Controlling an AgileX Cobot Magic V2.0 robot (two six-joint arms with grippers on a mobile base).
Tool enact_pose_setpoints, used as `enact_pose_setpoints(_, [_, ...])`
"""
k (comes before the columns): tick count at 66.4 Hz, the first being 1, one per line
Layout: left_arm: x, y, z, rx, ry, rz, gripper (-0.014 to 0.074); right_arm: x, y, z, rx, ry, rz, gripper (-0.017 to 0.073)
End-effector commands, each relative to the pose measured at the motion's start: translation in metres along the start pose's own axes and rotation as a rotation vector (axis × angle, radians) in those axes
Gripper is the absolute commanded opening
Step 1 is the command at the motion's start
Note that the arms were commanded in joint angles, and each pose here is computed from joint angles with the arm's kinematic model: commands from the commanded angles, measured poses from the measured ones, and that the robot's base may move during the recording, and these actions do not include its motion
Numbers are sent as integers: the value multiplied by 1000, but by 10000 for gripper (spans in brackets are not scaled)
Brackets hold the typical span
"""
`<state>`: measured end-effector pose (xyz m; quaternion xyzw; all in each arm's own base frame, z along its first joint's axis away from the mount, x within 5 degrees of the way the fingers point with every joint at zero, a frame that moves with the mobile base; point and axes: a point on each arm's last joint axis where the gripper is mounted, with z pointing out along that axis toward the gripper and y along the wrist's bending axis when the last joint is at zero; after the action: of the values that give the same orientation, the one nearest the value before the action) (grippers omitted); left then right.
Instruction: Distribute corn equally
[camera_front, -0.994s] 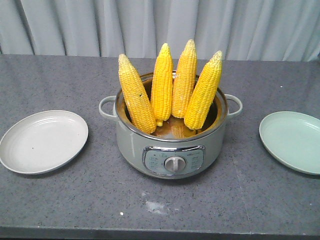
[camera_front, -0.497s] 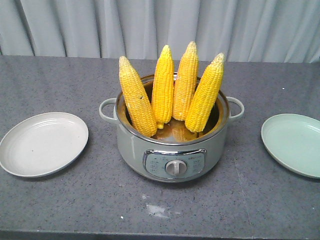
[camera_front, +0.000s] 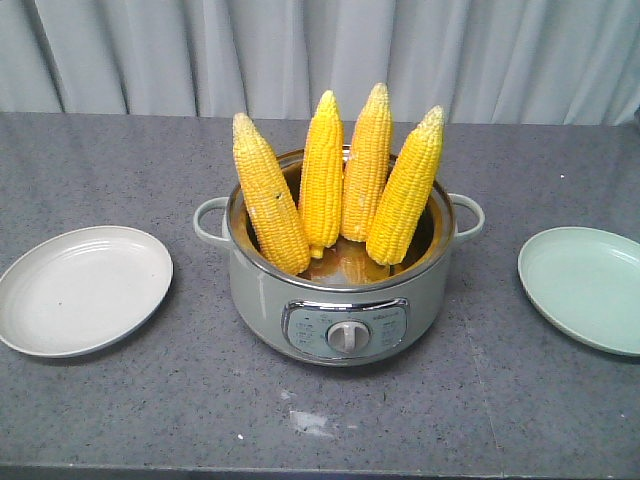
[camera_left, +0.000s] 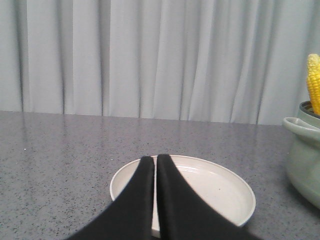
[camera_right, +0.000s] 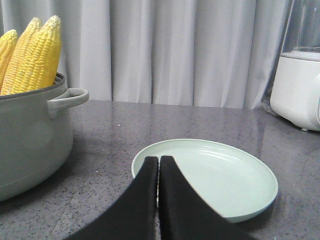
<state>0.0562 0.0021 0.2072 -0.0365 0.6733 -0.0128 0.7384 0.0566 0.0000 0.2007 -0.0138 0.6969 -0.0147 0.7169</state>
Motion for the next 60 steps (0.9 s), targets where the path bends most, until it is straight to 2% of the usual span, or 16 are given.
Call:
enact_pose_setpoints(1, [-13,-1,-2,4,-107,-12,-6,-4,0,0,7,-69,-13,-8])
enact_pose_setpoints(51, [-13,-1,-2,4,-107,-12,-6,-5,0,0,7,-74,-13,-8])
enact_pose_setpoints(60, [-20,-1,-3,7,-156,-12,-6,-7,-1,-1,8,-94,-7,-8])
